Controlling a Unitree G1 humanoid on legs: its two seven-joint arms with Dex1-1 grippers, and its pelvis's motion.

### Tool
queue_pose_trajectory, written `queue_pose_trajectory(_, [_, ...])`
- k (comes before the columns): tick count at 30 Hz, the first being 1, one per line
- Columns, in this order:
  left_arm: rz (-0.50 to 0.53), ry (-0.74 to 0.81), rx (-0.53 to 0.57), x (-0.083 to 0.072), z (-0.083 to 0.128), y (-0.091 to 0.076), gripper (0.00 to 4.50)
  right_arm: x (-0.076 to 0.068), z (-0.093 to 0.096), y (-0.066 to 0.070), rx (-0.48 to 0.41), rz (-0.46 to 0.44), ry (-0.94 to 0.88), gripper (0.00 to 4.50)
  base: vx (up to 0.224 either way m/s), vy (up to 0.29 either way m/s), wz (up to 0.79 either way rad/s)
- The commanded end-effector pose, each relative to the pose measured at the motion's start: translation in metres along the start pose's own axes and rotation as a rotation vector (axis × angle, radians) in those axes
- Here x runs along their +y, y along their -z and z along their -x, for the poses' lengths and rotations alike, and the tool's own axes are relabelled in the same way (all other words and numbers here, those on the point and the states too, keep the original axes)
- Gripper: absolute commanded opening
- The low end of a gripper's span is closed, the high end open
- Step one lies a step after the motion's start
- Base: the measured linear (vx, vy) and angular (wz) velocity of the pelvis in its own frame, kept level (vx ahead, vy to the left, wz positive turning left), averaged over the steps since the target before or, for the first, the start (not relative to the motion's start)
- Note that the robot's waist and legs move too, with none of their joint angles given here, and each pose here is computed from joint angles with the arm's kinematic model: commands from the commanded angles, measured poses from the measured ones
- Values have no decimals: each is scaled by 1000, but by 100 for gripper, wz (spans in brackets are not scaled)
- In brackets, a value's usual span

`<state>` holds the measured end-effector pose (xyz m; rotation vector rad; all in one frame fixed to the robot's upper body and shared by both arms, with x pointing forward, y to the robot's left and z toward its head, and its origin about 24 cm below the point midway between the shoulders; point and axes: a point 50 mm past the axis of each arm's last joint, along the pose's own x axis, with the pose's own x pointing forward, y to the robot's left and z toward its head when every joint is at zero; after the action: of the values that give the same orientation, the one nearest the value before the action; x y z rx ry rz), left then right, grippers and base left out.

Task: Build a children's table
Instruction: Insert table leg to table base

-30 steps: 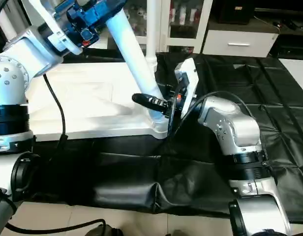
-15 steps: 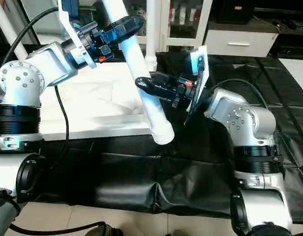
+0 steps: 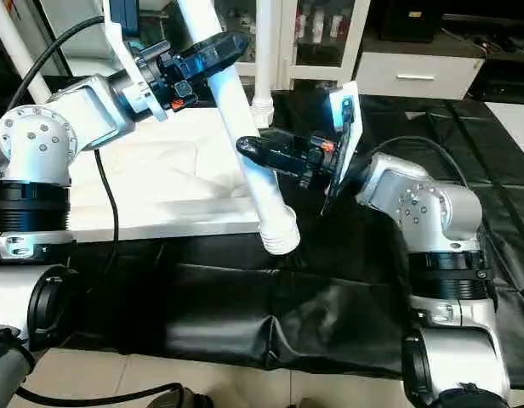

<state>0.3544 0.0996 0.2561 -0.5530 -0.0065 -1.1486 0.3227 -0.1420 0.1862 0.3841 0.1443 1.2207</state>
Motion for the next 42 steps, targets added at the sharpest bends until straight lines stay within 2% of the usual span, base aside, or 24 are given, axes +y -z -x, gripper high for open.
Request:
queue_pose_trajectory(1, [-20, 31, 0, -5, -3, -6, 167, 1, -2, -2, 58, 91, 40, 321, 0, 0, 0])
queue_pose_trajectory(5, [-74, 84, 36, -8, -2, -1, 167, -1, -3, 3, 104, 115, 61, 321, 0, 0, 0])
queue_pose_trajectory(6, [-114, 125, 69, -11, -1, 2, 167, 0, -3, 5, 115, 107, 48, 321, 0, 0, 0])
queue_pose_trajectory(8, [-137, 159, 97, -14, -1, 3, 167, 2, -1, 7, 151, 105, 25, 321, 0, 0, 0])
queue_pose_trajectory(9, [-170, 190, 119, -18, -2, 3, 167, 3, 1, 11, 197, 113, 15, 321, 0, 0, 0])
queue_pose_trajectory(11, [-177, 196, 124, -18, -2, 3, 167, 3, 1, 12, 208, 115, 13, 321, 0, 0, 0])
queue_pose_trajectory(12, [-198, 219, 143, -21, -3, 3, 167, 4, 2, 17, 250, 121, 6, 321, 0, 0, 0])
queue_pose_trajectory(15, [-206, 241, 157, -23, -5, 4, 167, 6, 2, 24, 294, 114, -26, 321, 0, 0, 0])
queue_pose_trajectory(16, [-216, 257, 172, -24, -7, 6, 167, 6, 2, 34, 369, 142, -35, 321, 0, 0, 0])
queue_pose_trajectory(18, [-223, 271, 183, -25, -7, 7, 167, 5, 1, 41, 409, 155, -31, 321, 0, 0, 0])
queue_pose_trajectory(30, [-240, 322, 225, -28, -7, 13, 166, 3, -4, 50, 486, 208, -41, 321, 0, 0, 0])
queue_pose_trajectory(36, [-243, 325, 227, -28, -7, 13, 166, 4, -4, 54, 510, 207, -61, 321, 0, 0, 0])
queue_pose_trajectory(38, [-243, 326, 226, -29, -7, 13, 166, 4, -4, 55, 513, 204, -67, 292, 0, 0, 0])
queue_pose_trajectory(42, [-241, 330, 229, -29, -7, 14, 166, 4, -5, 57, 515, 199, -77, 267, 0, 0, 0])
